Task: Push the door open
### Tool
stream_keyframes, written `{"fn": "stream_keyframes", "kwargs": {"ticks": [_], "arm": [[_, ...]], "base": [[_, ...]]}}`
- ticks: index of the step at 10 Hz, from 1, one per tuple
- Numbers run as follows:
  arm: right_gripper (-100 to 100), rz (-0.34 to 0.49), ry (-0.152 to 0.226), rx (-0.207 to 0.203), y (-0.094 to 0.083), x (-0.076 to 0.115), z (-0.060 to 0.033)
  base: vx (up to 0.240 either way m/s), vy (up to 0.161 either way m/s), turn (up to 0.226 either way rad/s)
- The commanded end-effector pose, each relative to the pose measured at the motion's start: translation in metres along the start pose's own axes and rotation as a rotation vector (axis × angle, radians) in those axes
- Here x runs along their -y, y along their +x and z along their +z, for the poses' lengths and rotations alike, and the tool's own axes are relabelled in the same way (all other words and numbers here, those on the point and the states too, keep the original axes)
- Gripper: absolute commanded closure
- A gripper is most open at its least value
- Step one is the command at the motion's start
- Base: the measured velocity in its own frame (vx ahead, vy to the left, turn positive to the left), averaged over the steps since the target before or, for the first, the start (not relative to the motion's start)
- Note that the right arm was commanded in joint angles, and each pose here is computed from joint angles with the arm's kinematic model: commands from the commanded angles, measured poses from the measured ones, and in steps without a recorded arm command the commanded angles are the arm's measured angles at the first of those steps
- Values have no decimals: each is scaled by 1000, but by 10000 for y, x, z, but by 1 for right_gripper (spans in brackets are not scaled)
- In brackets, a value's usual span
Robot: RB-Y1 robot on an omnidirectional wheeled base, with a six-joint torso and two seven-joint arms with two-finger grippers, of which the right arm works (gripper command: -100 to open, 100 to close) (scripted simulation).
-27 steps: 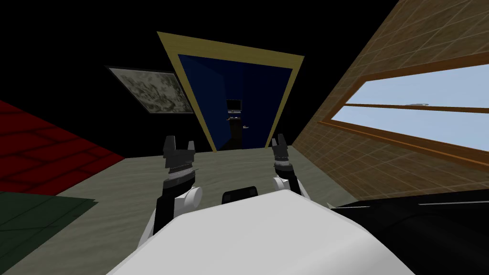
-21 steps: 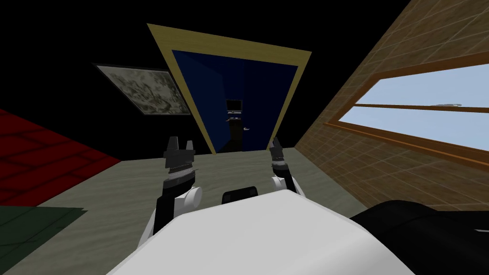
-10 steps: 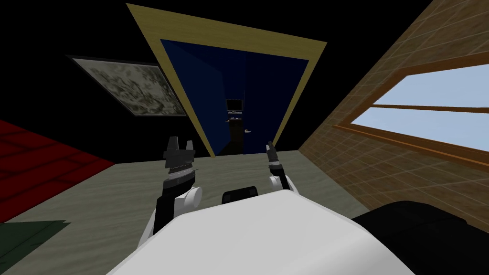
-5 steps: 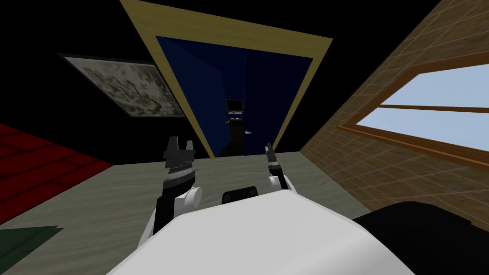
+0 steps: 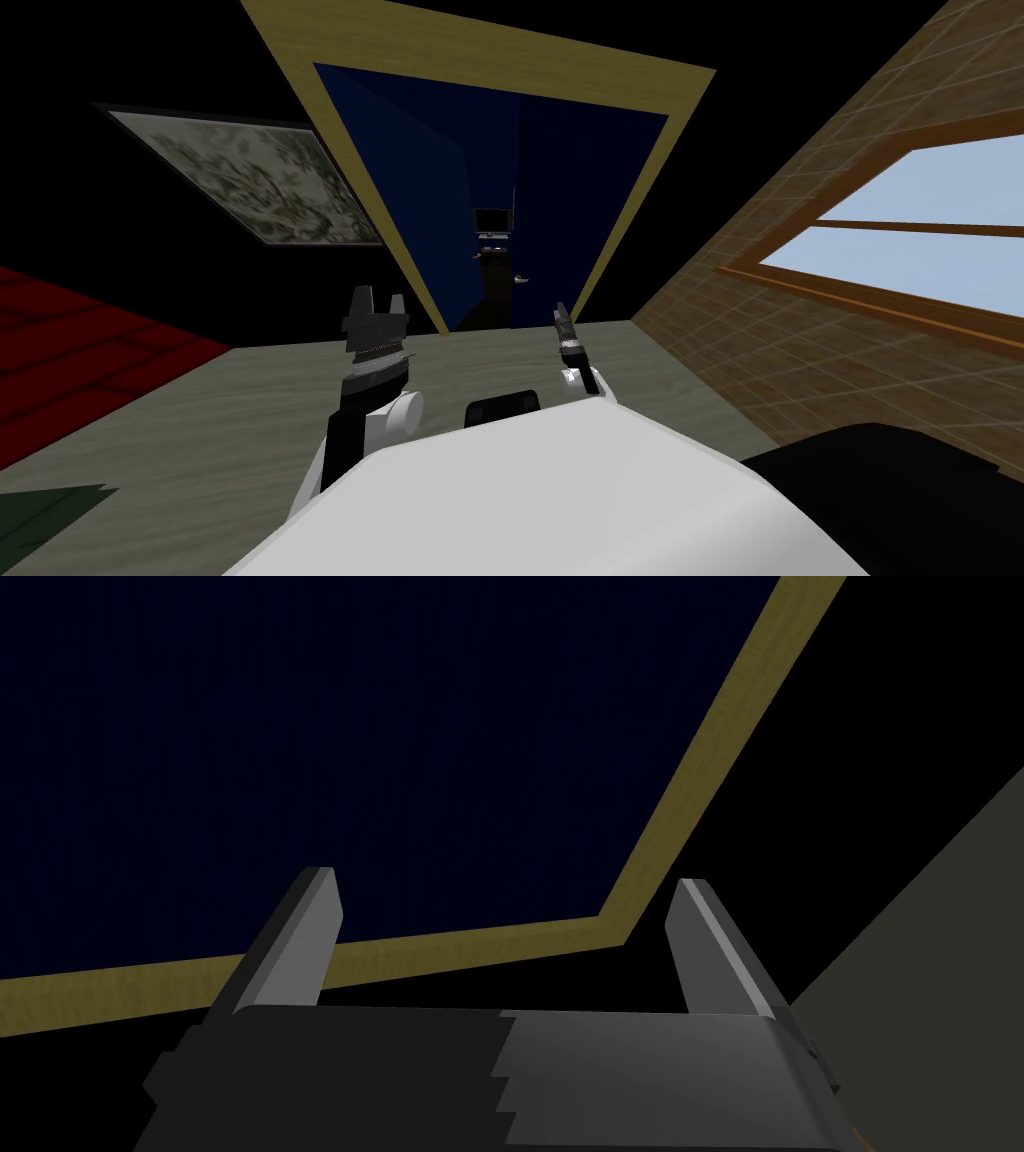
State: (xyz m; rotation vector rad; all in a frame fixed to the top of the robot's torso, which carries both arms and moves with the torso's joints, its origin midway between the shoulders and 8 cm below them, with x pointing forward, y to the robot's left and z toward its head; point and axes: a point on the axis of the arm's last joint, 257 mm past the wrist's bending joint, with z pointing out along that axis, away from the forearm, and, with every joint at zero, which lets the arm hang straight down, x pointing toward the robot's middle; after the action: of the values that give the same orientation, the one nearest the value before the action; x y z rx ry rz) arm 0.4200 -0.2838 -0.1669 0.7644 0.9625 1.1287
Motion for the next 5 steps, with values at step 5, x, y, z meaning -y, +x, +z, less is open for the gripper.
{"fn": "stream_keyframes", "kwargs": {"ticks": [5], "arm": [[-100,20,64,-4,75,384,-40]], "base": [[92,-16,10]]}}
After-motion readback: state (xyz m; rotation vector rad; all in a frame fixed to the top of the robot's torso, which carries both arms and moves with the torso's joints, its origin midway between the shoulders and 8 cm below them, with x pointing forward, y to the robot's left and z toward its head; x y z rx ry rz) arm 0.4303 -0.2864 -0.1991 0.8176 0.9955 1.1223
